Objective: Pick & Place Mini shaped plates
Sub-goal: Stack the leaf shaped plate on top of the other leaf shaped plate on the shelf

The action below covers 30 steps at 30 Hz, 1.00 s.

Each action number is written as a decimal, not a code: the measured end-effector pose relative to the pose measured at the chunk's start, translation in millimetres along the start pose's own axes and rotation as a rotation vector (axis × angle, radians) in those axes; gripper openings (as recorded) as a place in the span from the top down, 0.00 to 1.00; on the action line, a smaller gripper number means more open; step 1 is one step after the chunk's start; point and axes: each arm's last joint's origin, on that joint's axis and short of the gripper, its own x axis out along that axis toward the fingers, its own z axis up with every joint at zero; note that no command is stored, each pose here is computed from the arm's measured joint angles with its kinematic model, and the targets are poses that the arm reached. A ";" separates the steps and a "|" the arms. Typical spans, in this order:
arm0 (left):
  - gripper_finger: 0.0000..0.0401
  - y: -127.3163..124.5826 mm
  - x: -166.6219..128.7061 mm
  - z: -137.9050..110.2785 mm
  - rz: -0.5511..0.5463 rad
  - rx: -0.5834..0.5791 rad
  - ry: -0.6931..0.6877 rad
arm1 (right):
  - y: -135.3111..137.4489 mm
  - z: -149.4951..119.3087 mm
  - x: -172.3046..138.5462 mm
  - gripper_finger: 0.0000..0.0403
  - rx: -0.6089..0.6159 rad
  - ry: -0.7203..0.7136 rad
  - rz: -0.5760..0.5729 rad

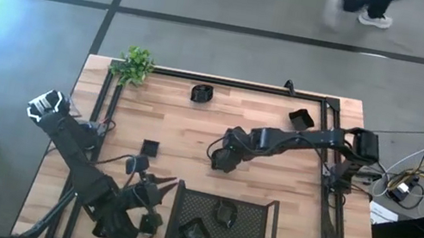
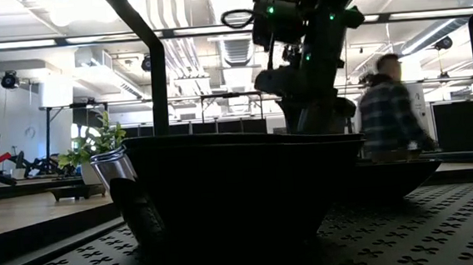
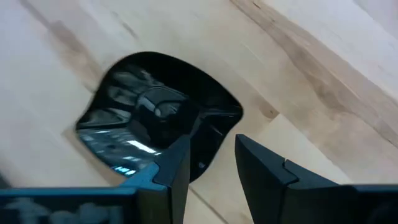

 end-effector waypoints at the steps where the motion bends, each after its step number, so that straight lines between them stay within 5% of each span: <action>1: 0.87 0.2 0.2 -0.5 0.015 0.008 -0.010 | -0.8 0.1 1.9 0.70 0.009 0.004 -0.006; 21: 0.87 0.8 0.8 -1.1 0.042 0.013 -0.030 | -1.1 0.1 26.5 0.71 0.026 0.020 -0.029; 30: 0.87 0.8 0.8 -1.2 0.041 0.008 -0.029 | -0.1 -0.3 26.5 0.80 0.004 0.031 -0.003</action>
